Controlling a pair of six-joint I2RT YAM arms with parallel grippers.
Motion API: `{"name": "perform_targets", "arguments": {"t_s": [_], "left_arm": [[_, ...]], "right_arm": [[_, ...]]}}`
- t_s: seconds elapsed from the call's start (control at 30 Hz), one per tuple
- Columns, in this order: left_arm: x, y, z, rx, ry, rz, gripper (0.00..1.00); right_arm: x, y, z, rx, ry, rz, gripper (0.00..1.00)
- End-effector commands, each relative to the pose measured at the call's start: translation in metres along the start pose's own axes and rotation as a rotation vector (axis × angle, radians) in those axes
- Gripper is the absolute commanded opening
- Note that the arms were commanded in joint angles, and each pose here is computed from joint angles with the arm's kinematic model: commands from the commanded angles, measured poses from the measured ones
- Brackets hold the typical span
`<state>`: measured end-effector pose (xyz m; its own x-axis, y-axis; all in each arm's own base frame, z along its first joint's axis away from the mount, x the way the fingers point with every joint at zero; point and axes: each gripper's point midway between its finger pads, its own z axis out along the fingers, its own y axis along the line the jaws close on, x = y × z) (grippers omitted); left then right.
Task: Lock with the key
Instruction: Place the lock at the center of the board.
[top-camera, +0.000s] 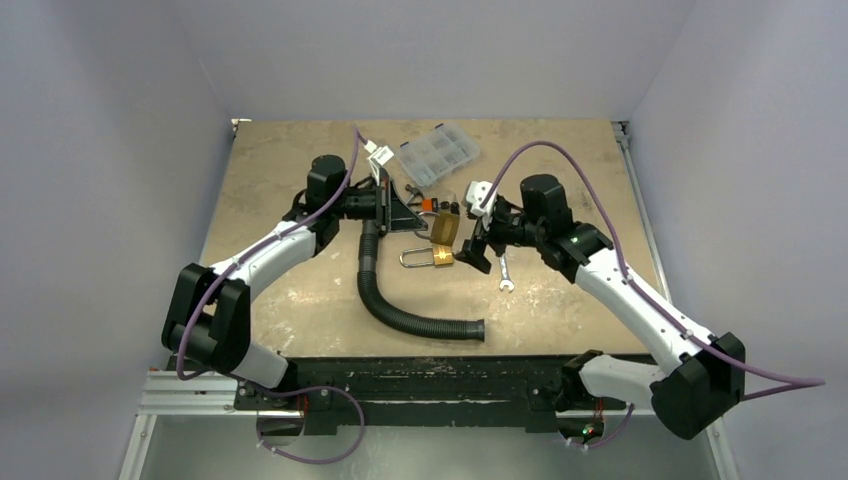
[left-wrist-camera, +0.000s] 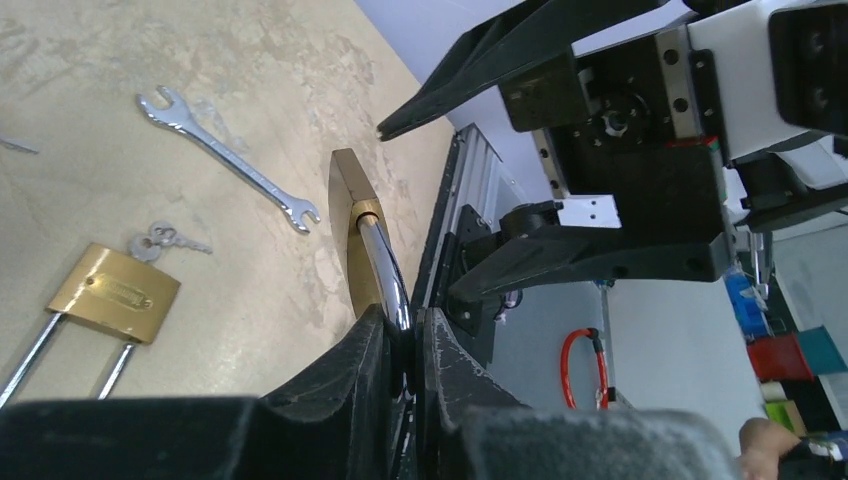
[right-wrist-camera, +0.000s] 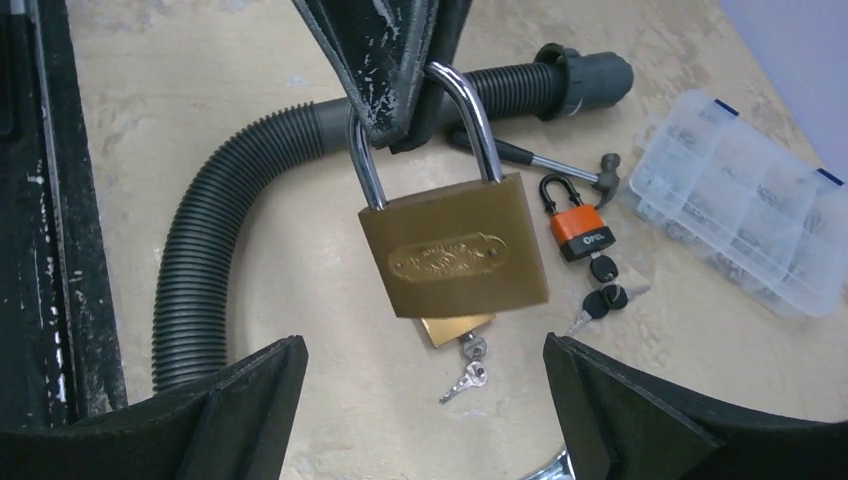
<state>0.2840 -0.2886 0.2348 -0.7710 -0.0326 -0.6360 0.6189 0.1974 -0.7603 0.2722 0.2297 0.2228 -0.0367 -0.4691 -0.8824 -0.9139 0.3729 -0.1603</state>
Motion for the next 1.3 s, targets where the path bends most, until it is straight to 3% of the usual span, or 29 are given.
{"name": "perform_targets", "arguments": {"t_s": [0.0, 0.33, 0.63, 0.67, 0.93, 0.97, 1.03, 1.13, 1.27], "left_arm": [[-0.010, -0.043, 0.003, 0.138, -0.007, 0.133, 0.00], [0.000, -0.057, 0.010, 0.192, 0.026, 0.143, 0.00], [0.000, -0.059, 0.009, 0.200, 0.026, 0.141, 0.00], [0.000, -0.059, 0.009, 0.200, 0.026, 0.140, 0.00], [-0.001, -0.057, 0.010, 0.195, 0.025, 0.151, 0.00], [-0.001, -0.055, 0.010, 0.186, 0.028, 0.151, 0.08], [-0.003, -0.052, 0.010, 0.171, 0.026, 0.162, 0.36], [-0.014, -0.046, 0.005, 0.128, 0.005, 0.182, 0.62], [-0.029, -0.033, -0.006, 0.033, -0.041, 0.235, 0.81]], "right_arm": [[-0.016, -0.004, 0.007, 0.032, -0.065, -0.110, 0.99], [-0.018, 0.007, 0.028, 0.075, -0.074, -0.218, 0.99], [-0.010, 0.002, 0.029, 0.109, -0.050, -0.232, 0.90], [-0.010, 0.001, 0.029, 0.116, -0.051, -0.235, 0.82], [-0.018, 0.002, 0.029, 0.110, -0.078, -0.208, 0.53], [-0.019, 0.001, 0.028, 0.113, -0.078, -0.205, 0.51], [-0.019, 0.000, 0.026, 0.121, -0.075, -0.183, 0.47], [-0.015, -0.015, 0.018, 0.148, -0.068, -0.105, 0.44], [0.013, -0.070, -0.005, 0.235, -0.011, 0.051, 0.42]]}}
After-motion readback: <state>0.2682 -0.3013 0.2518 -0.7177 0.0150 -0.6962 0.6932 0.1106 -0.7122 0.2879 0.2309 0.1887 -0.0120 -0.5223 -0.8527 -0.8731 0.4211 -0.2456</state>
